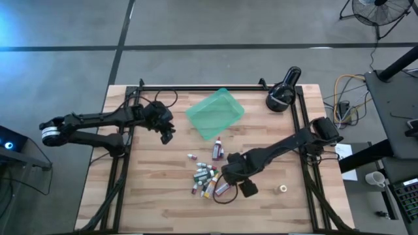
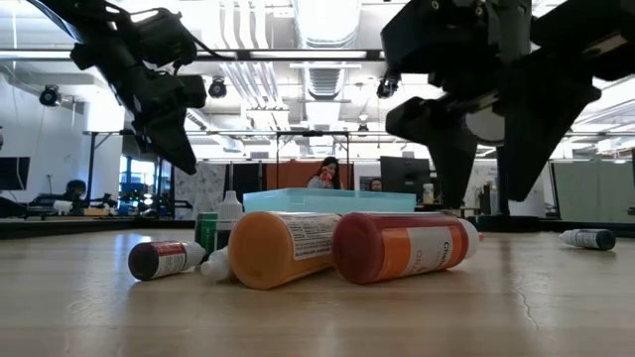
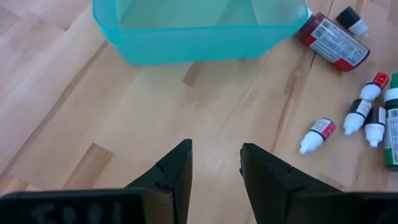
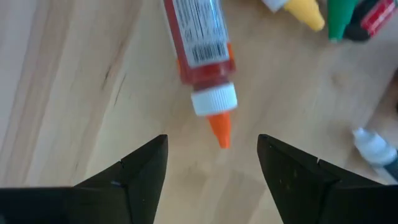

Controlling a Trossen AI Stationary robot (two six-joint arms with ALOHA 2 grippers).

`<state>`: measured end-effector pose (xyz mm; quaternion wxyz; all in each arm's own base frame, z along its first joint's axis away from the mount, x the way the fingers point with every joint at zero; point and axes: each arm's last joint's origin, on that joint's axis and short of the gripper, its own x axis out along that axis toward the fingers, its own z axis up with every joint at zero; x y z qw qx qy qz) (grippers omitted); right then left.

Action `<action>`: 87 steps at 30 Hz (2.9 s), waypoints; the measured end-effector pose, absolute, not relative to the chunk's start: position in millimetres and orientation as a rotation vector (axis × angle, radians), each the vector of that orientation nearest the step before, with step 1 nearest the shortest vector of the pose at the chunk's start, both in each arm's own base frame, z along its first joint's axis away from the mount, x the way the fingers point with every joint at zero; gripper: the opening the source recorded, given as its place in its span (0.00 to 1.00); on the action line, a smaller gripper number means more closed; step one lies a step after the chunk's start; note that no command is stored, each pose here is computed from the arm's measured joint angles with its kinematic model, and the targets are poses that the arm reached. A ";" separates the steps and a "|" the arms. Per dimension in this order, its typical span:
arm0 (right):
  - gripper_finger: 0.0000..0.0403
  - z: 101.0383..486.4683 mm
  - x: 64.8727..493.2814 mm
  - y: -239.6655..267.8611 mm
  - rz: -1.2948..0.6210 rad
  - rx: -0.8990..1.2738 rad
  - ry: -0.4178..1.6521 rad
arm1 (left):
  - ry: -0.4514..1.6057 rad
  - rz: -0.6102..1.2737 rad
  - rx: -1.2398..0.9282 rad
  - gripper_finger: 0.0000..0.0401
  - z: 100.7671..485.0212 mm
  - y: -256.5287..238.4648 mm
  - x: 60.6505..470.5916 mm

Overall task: Pick & Place food coloring
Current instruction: Adjust the red big food coloring bottle, then adjust the pink small food coloring bottle

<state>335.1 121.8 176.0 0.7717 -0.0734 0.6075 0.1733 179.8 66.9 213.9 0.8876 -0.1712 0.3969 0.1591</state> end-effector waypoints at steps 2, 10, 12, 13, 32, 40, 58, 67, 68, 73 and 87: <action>0.59 173.1 335.7 122.4 0.382 -0.158 1.294 | 0.825 0.330 -0.357 0.28 213.9 66.6 179.9; 0.57 154.1 343.1 124.7 0.391 -0.142 1.196 | 0.822 0.334 -0.366 0.28 214.0 66.6 180.0; 0.57 147.1 343.7 124.9 0.388 -0.145 1.218 | 0.822 0.335 -0.368 0.28 213.9 66.6 180.0; 0.57 144.4 343.5 124.9 0.386 -0.147 1.231 | 0.821 0.337 -0.372 0.28 214.0 66.6 180.0; 0.39 142.0 345.1 123.9 0.342 -0.181 1.261 | 0.822 0.334 -0.375 0.28 213.9 65.5 180.3; 0.23 144.1 342.2 123.4 0.330 -0.125 1.319 | 0.821 0.336 -0.378 0.28 213.9 65.6 180.4; 0.09 191.0 326.9 70.1 0.055 0.964 1.866 | 0.767 0.339 -0.361 0.28 217.5 67.2 184.0; 0.12 196.4 311.8 53.1 -0.130 1.393 2.101 | 0.751 0.333 -0.346 0.28 218.5 67.6 185.2; 0.12 194.3 309.5 51.7 -0.156 1.398 2.118 | 0.753 0.332 -0.345 0.28 217.8 67.6 185.0; 0.13 179.9 297.9 49.9 -0.261 1.422 2.221 | 0.761 0.332 -0.347 0.28 211.5 67.0 183.5; 0.15 168.5 292.9 48.0 -0.241 1.469 2.263 | 0.783 0.299 -0.380 0.28 202.9 61.5 181.0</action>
